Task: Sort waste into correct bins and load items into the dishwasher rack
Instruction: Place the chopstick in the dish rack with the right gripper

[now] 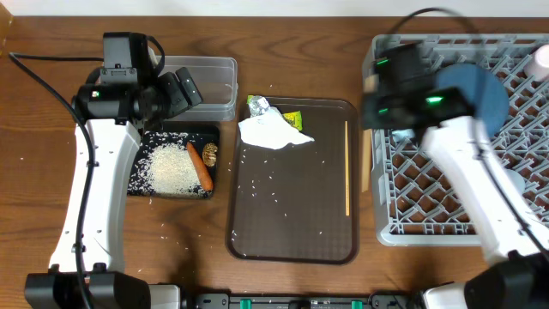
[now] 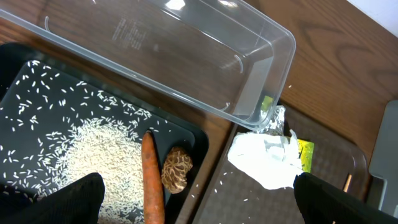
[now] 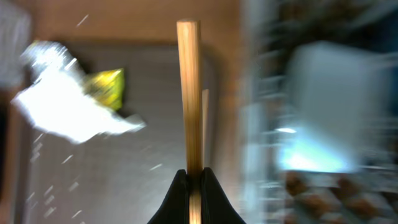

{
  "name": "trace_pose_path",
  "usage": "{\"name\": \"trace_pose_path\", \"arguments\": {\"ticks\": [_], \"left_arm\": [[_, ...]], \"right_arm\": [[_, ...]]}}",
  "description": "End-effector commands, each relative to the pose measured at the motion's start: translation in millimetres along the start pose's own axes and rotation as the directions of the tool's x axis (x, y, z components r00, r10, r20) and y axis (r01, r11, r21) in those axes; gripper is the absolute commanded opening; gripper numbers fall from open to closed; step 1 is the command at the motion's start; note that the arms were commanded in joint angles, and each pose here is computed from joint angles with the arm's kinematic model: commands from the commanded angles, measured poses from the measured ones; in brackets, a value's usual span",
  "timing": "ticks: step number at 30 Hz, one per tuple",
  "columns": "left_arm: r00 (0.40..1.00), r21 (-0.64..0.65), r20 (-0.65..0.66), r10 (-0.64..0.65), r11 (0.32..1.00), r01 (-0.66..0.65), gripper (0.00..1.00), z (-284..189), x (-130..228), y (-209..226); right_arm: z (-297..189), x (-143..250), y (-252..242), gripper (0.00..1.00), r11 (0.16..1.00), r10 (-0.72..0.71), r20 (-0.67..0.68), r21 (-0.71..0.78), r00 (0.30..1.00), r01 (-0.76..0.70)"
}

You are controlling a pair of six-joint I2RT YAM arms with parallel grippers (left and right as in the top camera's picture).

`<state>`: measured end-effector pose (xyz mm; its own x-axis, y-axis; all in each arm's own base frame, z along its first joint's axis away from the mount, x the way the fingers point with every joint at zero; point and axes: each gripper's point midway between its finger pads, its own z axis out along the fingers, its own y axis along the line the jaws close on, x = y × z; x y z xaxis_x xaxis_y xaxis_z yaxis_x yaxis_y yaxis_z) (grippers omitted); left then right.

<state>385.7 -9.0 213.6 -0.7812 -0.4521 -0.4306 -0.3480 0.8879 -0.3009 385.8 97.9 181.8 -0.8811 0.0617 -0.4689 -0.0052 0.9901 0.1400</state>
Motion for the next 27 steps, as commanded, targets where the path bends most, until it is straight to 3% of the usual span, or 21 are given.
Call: {"name": "trace_pose_path", "arguments": {"ticks": [1, 7, 13, 18, 24, 27], "left_arm": [[1.000, -0.008, 0.009, 0.010, 1.000, -0.010, 0.98, -2.2, -1.8, 2.4], [1.000, -0.008, 0.009, 0.010, 1.000, -0.010, 0.98, -2.2, -1.8, 2.4], [1.000, -0.008, 0.009, 0.010, 1.000, -0.010, 0.98, -2.2, -1.8, 2.4], [1.000, -0.007, 0.010, 0.010, 1.000, -0.010, 0.98, -2.2, -1.9, 2.3], [1.000, -0.007, 0.010, 0.010, 1.000, -0.010, 0.98, -2.2, -1.9, 2.3], [1.000, -0.007, 0.010, 0.010, 1.000, -0.010, 0.98, -2.2, -1.9, 2.3]], "right_arm": [[-7.2, -13.9, -63.2, 0.01, 0.994, 0.013, 0.023, 0.106, 1.000, -0.015], [-18.9, -11.2, -158.8, 0.01, 0.970, 0.114, 0.019, 0.212, 0.993, -0.115], [-14.7, 0.0, -179.1, 0.01, 0.969, 0.155, -0.021, 0.198, 0.988, -0.148], [-3.7, 6.9, -173.4, 0.01, 0.975, 0.138, -0.071, 0.183, 0.988, -0.123], [5.9, 3.6, -126.5, 0.01, 0.995, 0.096, -0.089, -0.013, 0.991, -0.097], [4.2, 3.4, -73.2, 0.14, 0.984, -0.025, -0.087, -0.179, 0.996, 0.009]]}}
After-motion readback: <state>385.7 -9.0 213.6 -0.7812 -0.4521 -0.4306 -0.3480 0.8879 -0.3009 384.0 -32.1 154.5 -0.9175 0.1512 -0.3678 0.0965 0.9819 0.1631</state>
